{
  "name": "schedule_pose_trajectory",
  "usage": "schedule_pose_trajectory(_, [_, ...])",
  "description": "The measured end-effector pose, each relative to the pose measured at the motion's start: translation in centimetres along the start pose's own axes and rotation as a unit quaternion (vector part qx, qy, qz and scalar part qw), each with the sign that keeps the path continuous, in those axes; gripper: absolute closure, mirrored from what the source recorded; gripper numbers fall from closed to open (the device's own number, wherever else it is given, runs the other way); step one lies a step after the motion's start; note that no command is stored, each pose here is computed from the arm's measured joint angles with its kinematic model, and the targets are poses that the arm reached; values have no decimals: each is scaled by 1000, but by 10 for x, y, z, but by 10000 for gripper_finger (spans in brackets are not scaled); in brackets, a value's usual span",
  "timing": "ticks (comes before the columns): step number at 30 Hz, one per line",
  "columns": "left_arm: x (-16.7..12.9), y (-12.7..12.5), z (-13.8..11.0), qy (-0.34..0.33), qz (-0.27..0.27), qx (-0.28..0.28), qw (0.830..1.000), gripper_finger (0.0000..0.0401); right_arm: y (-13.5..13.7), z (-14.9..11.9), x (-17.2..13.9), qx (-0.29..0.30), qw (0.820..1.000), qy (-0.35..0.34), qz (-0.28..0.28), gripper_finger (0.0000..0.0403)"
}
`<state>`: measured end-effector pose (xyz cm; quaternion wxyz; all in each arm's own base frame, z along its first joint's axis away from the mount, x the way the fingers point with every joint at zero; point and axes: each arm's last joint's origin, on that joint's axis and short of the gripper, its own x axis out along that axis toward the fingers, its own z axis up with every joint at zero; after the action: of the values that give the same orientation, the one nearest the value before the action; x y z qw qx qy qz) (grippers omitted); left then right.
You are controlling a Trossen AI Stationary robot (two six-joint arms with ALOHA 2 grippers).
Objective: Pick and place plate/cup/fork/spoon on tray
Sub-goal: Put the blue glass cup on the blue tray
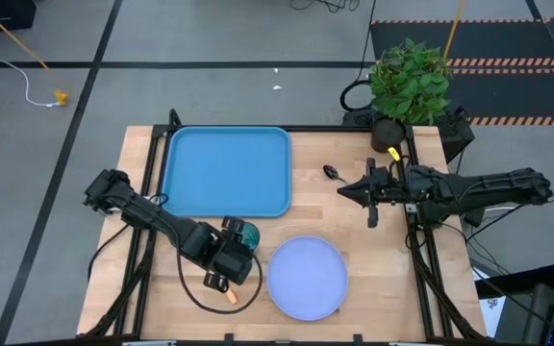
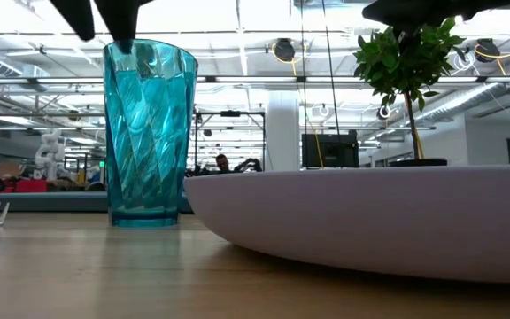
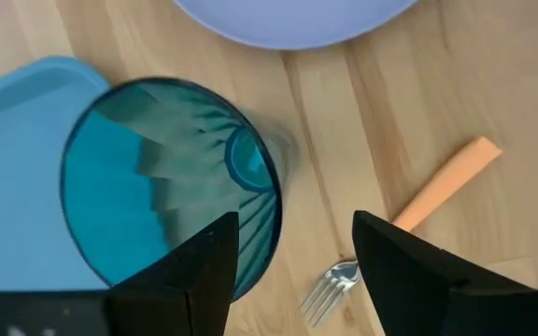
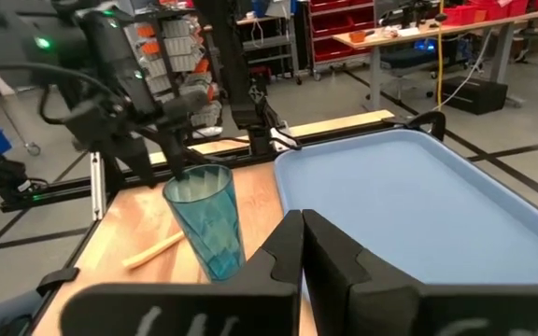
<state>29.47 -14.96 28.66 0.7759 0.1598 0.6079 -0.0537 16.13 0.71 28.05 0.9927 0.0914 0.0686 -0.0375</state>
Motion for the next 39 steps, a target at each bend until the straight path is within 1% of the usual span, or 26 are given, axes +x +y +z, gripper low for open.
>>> schedule_pose_trajectory(5, [11,-1,-5,17,5,2,1000,189,1,0,0,0,1000,1,3,403])
schedule_pose_trajectory(9, [20,1,-9,28,21,2,999,190,1,0,0,-1,1000,1,3,403])
schedule_pose_trajectory(12, [22,1,-9,26,32,3,999,200,1,0,0,-1,1000,1,3,403])
schedule_pose_trajectory(14, [23,1,-7,12,30,10,999,220,1,0,0,-1,1000,1,3,403])
schedule_pose_trajectory(16, [21,1,-5,2,28,21,999,248,1,0,0,-2,1000,0,3,403])
schedule_pose_trajectory(23, [21,2,-7,7,27,41,999,371,1,0,0,-9,1000,0,3,403])
schedule_pose_trajectory(24, [21,2,-7,9,25,44,999,384,1,0,0,-12,1000,0,3,403])
schedule_pose_trajectory(25, [21,3,-7,9,30,45,999,389,1,0,0,-14,1000,0,3,403])
schedule_pose_trajectory(30, [11,8,0,-9,25,36,999,378,1,-1,1,-18,1000,3,2,403])
schedule_pose_trajectory(34, [-7,15,9,-36,24,50,998,390,1,-1,1,-18,1000,4,2,403])
schedule_pose_trajectory(36, [-18,21,10,-36,27,55,997,392,1,-2,1,-19,1000,8,1,403])
schedule_pose_trajectory(39, [-32,35,9,-17,40,54,998,383,0,-5,1,-29,999,23,-2,403])
